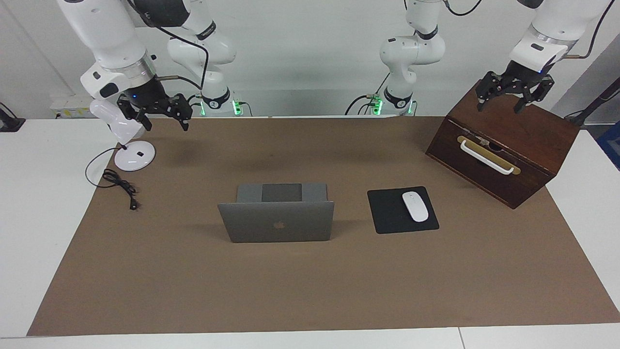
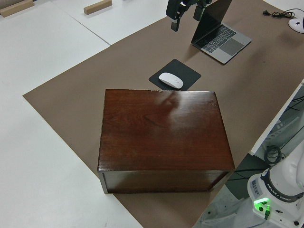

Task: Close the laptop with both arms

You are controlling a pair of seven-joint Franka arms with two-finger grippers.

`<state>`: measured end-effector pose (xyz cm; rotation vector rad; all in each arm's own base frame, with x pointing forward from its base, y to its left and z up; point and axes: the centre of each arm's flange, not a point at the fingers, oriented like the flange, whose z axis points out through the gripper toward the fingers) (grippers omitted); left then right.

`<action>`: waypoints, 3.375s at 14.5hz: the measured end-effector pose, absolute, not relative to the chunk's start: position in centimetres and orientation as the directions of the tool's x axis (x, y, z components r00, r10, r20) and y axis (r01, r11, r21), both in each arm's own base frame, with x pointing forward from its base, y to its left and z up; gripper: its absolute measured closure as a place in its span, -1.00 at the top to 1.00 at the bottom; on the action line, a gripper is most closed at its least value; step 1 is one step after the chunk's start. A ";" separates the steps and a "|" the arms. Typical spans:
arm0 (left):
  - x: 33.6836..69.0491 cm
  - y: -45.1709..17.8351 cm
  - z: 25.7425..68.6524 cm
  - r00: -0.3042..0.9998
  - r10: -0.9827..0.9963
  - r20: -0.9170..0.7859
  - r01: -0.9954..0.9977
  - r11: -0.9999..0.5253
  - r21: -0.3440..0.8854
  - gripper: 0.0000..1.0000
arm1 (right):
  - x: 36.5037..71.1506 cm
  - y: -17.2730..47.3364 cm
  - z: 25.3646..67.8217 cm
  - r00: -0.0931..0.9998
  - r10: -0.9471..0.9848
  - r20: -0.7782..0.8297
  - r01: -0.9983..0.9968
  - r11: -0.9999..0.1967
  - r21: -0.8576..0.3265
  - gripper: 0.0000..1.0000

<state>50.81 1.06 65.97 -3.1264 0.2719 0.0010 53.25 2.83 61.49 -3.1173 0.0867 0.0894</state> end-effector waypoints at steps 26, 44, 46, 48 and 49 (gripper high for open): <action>51.2 0.9 64.9 0.985 -0.175 0.007 -0.175 -0.985 -0.005 1.00 | 53.2 3.1 61.3 0.997 -0.049 -0.062 -0.050 -0.999 -0.020 1.00; 51.3 1.0 65.1 0.997 -0.078 0.029 -0.078 -0.997 -0.006 1.00 | 53.1 3.6 60.6 0.996 -0.041 -0.078 -0.042 -0.999 -0.018 1.00; 51.4 1.0 65.1 0.997 -0.069 0.032 -0.068 -0.998 -0.006 1.00 | 53.1 3.6 60.5 0.996 -0.041 -0.079 -0.042 -0.999 -0.017 1.00; 51.4 1.0 65.1 0.997 -0.064 0.033 -0.064 -0.998 -0.006 1.00 | 53.1 3.6 60.5 0.996 -0.041 -0.079 -0.042 -0.999 -0.017 1.00; 51.4 1.1 65.1 0.997 -0.063 0.033 -0.063 -0.998 -0.006 1.00 | 53.1 3.7 60.5 0.996 -0.040 -0.079 -0.041 -0.999 -0.017 1.00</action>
